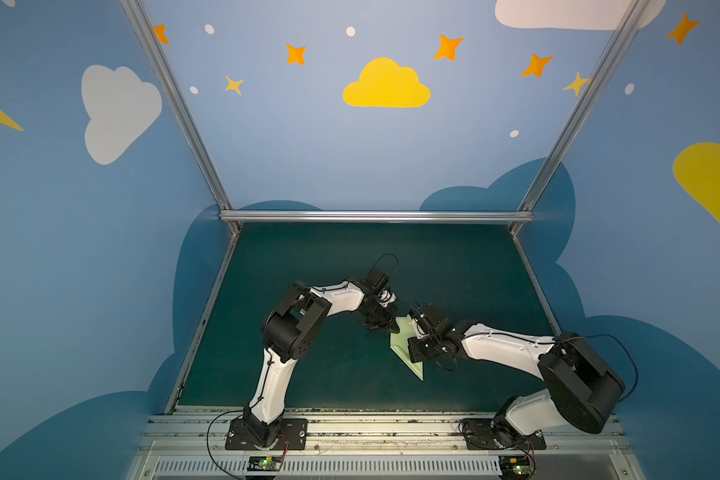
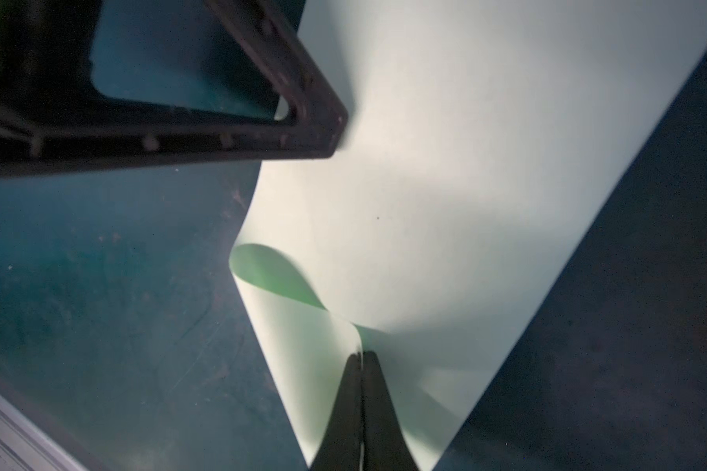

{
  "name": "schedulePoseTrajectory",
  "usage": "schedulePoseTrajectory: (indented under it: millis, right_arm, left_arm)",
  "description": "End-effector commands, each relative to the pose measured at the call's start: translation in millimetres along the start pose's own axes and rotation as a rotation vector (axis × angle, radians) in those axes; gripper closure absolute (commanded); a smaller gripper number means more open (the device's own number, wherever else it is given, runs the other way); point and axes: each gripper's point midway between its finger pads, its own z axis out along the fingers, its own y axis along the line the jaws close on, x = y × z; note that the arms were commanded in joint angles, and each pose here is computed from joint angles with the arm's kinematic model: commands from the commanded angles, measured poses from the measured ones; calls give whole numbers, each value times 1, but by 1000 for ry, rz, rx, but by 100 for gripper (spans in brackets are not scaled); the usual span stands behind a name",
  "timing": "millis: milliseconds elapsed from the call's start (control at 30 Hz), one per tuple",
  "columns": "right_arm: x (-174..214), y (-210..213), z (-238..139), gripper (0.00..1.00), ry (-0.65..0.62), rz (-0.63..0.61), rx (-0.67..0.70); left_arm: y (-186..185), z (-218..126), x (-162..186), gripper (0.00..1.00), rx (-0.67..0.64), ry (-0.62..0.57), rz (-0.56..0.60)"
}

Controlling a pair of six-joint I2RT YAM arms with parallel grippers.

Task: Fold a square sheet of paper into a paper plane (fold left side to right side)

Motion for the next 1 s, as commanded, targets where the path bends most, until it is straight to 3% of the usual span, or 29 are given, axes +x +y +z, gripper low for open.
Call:
schedulePoseTrajectory:
  millis: [0, 233, 367, 700, 967]
  right_arm:
    - [21, -17, 9, 100, 59, 14, 53]
    - [25, -19, 9, 100, 65, 16, 53]
    - [28, -20, 9, 100, 72, 18, 57]
    - [31, -22, 11, 100, 80, 21, 61]
    - [32, -23, 11, 100, 82, 21, 64]
  left_arm:
    - [22, 3, 20, 94, -90, 51, -55]
    - [-15, -38, -2, 92, -16, -87, -28]
    - [-26, -54, 7, 92, 20, -133, -24]
    - [-26, -30, 59, 96, 63, -77, -30]
    - [-23, -15, 73, 96, 58, -58, -22]
